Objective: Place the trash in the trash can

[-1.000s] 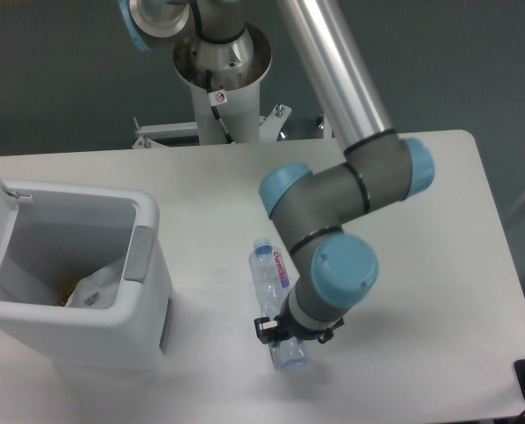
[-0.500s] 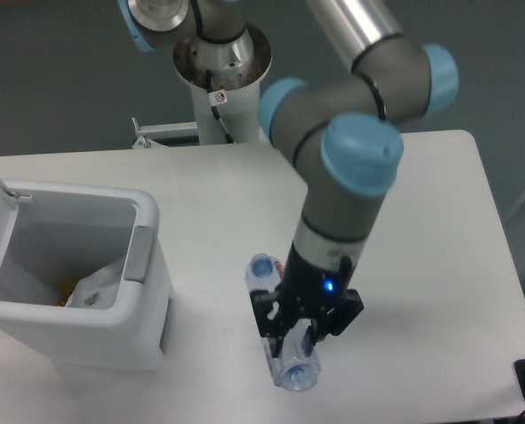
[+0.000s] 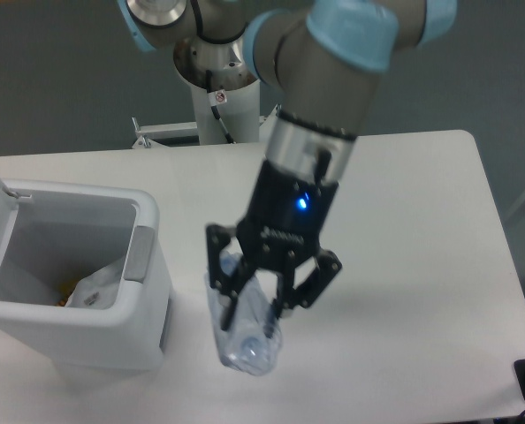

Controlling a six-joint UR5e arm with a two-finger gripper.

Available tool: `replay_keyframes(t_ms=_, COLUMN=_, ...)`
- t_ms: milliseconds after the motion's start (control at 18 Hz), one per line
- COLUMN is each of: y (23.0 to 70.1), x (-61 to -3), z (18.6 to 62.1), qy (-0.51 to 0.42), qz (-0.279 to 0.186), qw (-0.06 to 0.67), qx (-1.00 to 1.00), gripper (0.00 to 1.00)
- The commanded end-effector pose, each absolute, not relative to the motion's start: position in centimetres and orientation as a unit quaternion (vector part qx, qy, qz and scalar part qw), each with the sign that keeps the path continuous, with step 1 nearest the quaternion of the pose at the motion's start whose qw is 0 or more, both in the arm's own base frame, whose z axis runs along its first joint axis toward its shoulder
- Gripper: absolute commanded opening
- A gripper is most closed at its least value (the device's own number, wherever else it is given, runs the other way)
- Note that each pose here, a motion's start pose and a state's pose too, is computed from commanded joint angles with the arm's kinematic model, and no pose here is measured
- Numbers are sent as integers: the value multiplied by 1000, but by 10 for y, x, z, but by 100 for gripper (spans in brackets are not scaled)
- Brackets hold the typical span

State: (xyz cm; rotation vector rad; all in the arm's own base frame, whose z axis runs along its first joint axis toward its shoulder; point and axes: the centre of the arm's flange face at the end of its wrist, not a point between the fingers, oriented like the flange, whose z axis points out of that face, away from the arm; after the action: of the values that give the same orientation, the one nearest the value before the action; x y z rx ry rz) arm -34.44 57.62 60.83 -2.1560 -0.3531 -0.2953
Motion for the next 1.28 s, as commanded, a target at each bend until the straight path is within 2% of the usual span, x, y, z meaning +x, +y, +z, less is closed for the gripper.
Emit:
replay_keyframes(t_ms=111, y=569, x=-326, z=622, qy=-125, qz=-133, qw=464, qx=-867, gripper=49)
replay_keyframes(t_ms=278, y=591, x=-272, z=628, qy=-81, qz=-153, qw=465, qx=-868, gripper=49)
replay_keyframes(t_ms=500, y=610, x=-244, z=613, qy=-62, qz=-167, qw=452, qx=-874, gripper=49)
replay_keyframes(t_ms=611, y=625, x=-225, z=590, qy=-44, qz=-179, qw=438, qx=-880, gripper=50)
replay_keyframes(t_ms=778, y=629, x=-213, z=567, qy=-20, qz=-173, qw=437, qx=-883, gripper=64)
replay_keyframes(t_ms=889, y=631, x=-215, z=561, qy=-11, qz=-157, qw=435, qx=-886, gripper=100)
replay_keyframes(t_ms=1167, y=629, x=-211, z=567, qy=-9, qz=-155, qw=438, qx=-885, gripper=100)
replay_keyframes(t_ms=1278, y=627, x=-227, z=562, qy=-20, qz=-152, qw=437, qx=-886, gripper=100)
